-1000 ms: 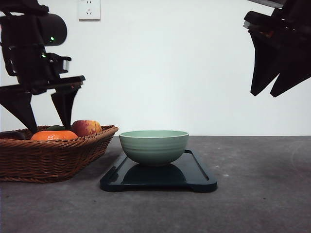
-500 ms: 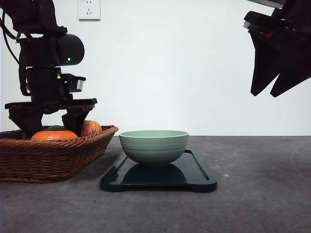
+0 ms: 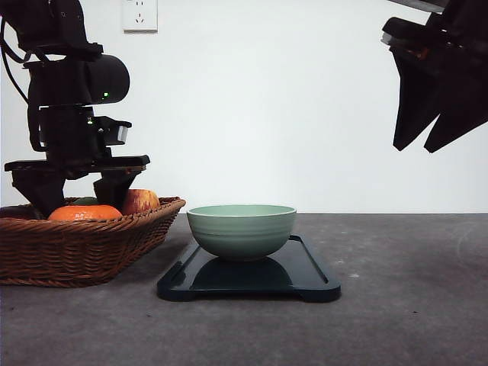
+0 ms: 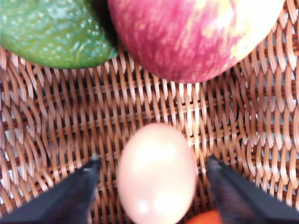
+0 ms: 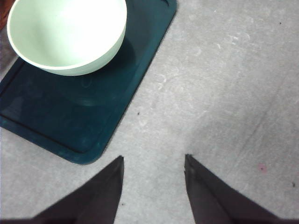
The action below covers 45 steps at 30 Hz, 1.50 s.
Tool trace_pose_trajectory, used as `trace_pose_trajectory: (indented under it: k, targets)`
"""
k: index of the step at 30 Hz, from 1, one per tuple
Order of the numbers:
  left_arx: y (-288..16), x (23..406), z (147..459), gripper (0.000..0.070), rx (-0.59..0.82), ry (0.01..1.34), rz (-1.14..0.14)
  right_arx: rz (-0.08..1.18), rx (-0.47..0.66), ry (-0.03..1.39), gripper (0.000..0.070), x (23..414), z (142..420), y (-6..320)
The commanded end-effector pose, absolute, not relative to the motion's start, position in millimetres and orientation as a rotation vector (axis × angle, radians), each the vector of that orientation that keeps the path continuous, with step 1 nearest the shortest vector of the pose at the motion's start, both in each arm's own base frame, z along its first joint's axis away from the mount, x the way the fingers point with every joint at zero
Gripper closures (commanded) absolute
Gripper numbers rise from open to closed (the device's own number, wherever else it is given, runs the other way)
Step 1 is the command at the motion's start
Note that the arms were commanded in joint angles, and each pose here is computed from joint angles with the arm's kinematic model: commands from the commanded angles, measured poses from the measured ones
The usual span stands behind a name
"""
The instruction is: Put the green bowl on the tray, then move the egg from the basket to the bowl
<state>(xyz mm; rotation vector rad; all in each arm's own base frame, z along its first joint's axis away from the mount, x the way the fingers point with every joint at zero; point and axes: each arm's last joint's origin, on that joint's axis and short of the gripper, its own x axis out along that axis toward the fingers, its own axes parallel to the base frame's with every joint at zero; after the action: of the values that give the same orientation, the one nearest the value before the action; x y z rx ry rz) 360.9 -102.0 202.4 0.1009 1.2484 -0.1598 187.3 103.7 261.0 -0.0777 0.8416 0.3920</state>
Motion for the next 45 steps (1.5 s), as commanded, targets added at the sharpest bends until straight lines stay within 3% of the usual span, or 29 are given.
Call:
trace_pose_trajectory:
  k: [1,5,8,20,31,35,45]
  targets:
    - [-104.2,365.0,202.8,0.0410,0.094,1.244,-0.154,0.388,-0.061,0.844,0.0444,188.3,261.4,105.7]
    - [-104.1,364.8,202.8,0.0504,0.095,1.246,-0.154,0.388,-0.060,0.844,0.0444,188.3,261.4,105.7]
    - [-104.1,364.9,202.8,0.0523,0.094,1.245,-0.154,0.388,-0.059,0.844,0.0444,188.3,261.4,105.7]
    - [-103.1,361.4,217.0,0.0518,0.111,1.204,-0.175,0.388,-0.060,0.844,0.0444,188.3,261.4,105.7]
    - [-97.6,337.9,276.1,0.0518,0.085,1.034,-0.198,0.388,-0.059,0.843,0.0444,188.3,261.4,105.7]
    - [-100.4,328.6,297.5,0.0518,0.055,0.975,-0.260,0.389,-0.059,0.843,0.0444,188.4,261.4,105.8]
    - [-142.1,315.7,333.8,0.0512,0.059,0.858,-0.435,0.389,-0.060,0.843,0.0444,188.4,261.4,105.8]
